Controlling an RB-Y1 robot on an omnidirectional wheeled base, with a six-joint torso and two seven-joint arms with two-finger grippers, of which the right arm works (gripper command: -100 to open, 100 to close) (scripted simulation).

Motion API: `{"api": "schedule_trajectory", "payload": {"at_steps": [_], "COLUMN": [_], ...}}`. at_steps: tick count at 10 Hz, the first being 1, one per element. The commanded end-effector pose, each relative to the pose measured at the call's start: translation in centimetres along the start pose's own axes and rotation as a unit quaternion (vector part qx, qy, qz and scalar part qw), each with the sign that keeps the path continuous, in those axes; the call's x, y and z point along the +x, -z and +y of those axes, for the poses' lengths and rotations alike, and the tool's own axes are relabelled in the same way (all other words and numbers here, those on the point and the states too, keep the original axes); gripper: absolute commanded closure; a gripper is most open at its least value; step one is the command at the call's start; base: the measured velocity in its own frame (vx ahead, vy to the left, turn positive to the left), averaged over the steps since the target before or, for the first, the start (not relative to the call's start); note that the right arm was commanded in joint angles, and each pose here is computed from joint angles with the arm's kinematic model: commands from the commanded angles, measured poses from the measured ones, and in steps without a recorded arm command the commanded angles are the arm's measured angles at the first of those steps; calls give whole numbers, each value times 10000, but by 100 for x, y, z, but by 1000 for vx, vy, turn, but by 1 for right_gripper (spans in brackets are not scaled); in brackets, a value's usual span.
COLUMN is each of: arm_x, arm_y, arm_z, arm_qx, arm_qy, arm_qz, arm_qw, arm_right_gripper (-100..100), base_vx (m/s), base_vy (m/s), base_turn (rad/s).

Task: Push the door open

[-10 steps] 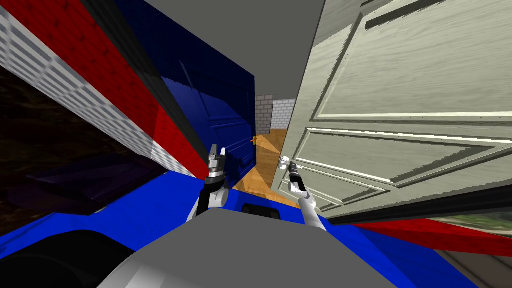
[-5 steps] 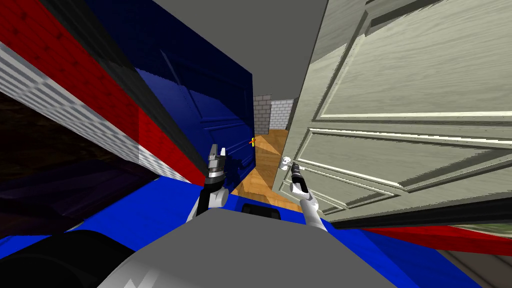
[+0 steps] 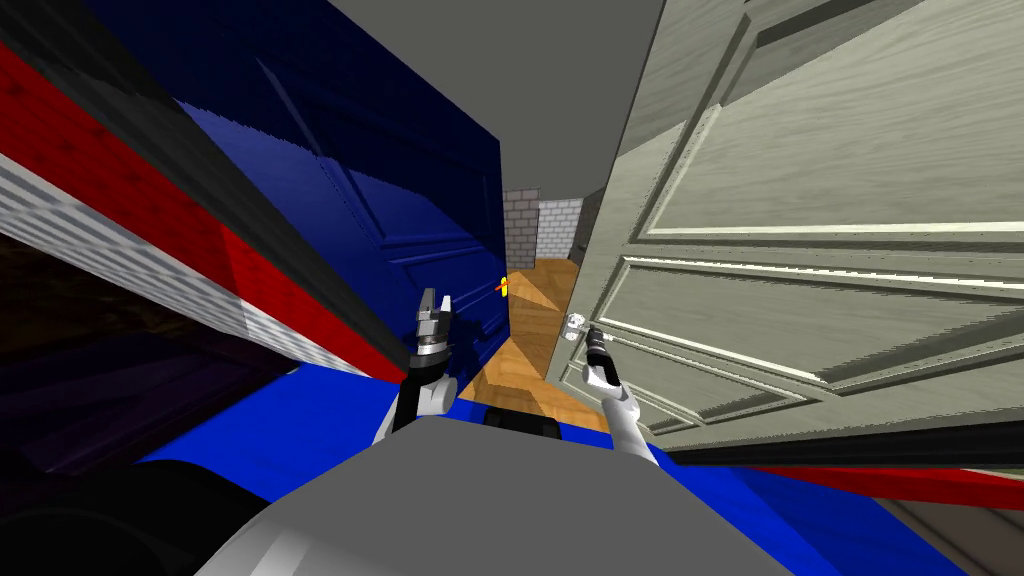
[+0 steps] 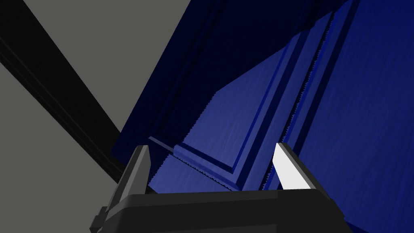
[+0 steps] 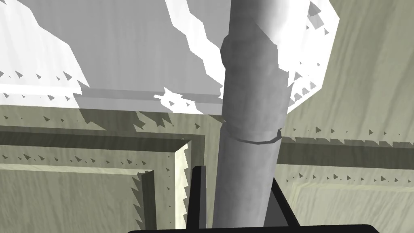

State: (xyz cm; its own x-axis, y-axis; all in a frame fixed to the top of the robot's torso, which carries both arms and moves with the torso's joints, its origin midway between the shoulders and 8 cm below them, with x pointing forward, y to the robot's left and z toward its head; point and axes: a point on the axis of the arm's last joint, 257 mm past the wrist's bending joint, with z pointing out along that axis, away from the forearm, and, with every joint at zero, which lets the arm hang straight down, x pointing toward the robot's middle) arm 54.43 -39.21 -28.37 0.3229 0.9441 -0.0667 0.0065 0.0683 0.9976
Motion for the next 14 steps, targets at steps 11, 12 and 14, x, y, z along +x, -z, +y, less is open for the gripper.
{"api": "schedule_trajectory", "payload": {"at_steps": [11,12,14], "arm_x": [-385,-382,-598], "arm_y": [97,108,86], "arm_z": [-81,-96,-77], "arm_qx": [71,86,43], "arm_qy": [-273,-299,-202], "arm_qz": [-631,-651,-825], "arm_qw": [9976,9974,9964], "arm_right_gripper": [100,100,100], "base_vx": [162,180,73], "base_vy": [57,42,-16], "base_turn": [-78,-67,-6]}}
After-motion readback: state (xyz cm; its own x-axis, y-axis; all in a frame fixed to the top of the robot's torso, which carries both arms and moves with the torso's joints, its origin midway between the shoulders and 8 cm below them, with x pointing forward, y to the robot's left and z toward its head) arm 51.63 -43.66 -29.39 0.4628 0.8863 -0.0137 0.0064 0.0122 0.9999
